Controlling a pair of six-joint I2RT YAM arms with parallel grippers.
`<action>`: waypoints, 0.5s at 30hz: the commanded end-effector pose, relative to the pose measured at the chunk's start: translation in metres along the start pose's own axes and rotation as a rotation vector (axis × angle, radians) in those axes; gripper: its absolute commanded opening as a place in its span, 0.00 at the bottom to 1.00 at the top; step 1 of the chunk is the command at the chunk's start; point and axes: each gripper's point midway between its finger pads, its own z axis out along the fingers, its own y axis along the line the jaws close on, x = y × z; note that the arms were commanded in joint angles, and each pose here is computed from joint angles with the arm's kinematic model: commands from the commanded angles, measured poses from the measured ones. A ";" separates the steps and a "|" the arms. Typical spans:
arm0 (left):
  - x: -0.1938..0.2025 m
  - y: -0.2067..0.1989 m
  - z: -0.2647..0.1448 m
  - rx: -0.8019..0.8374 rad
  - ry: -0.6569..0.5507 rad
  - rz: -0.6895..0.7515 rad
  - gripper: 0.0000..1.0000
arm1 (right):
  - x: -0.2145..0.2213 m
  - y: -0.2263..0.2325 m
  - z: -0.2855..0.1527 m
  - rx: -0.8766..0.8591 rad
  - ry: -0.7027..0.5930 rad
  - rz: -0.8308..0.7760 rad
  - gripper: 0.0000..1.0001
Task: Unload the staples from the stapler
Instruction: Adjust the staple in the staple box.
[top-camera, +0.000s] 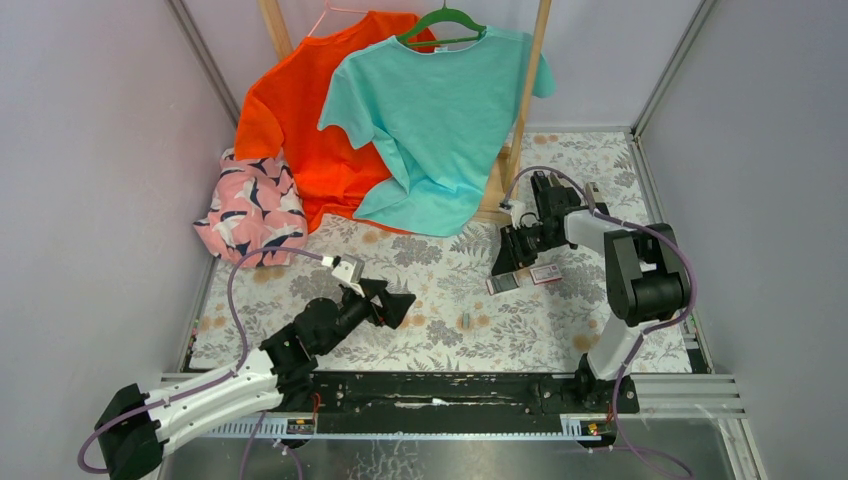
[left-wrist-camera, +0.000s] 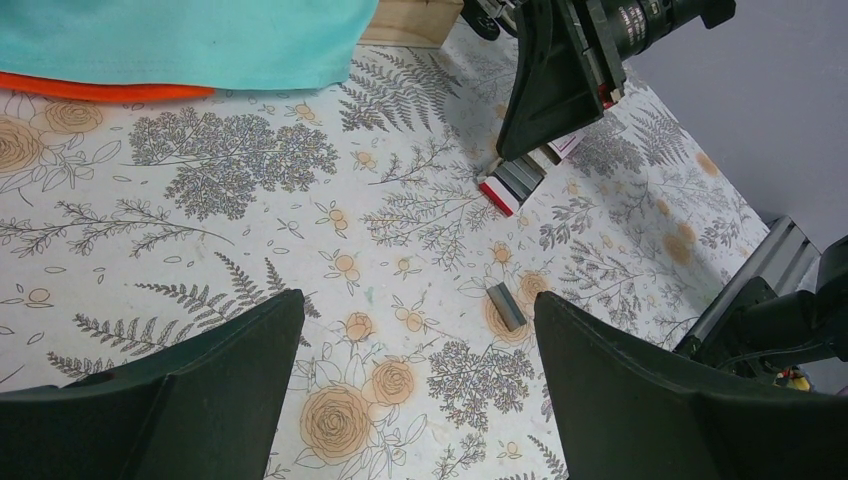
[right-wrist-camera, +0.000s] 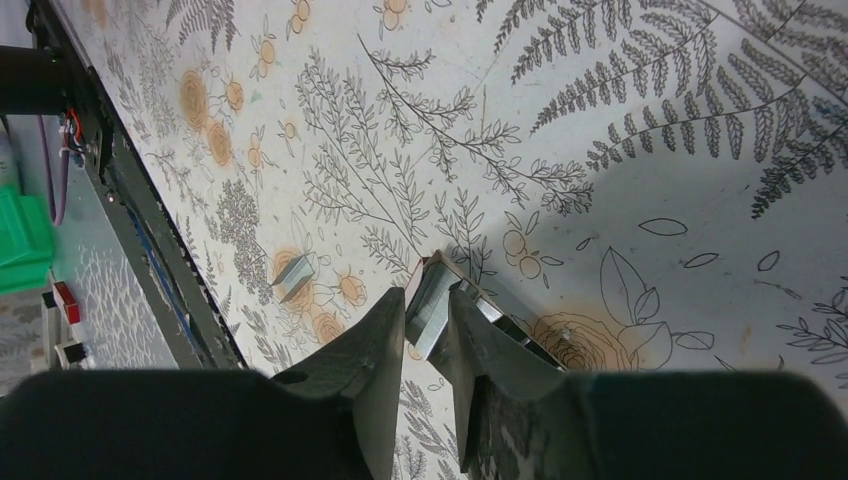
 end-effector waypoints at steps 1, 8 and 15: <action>-0.009 -0.003 0.000 0.012 -0.040 -0.008 0.92 | -0.013 0.007 -0.010 0.024 -0.044 -0.043 0.29; -0.010 -0.002 0.000 0.008 -0.042 -0.006 0.92 | -0.008 0.000 -0.011 0.087 -0.020 -0.060 0.29; -0.010 -0.002 -0.001 0.006 -0.041 -0.005 0.92 | -0.002 0.003 -0.006 0.141 0.029 -0.104 0.26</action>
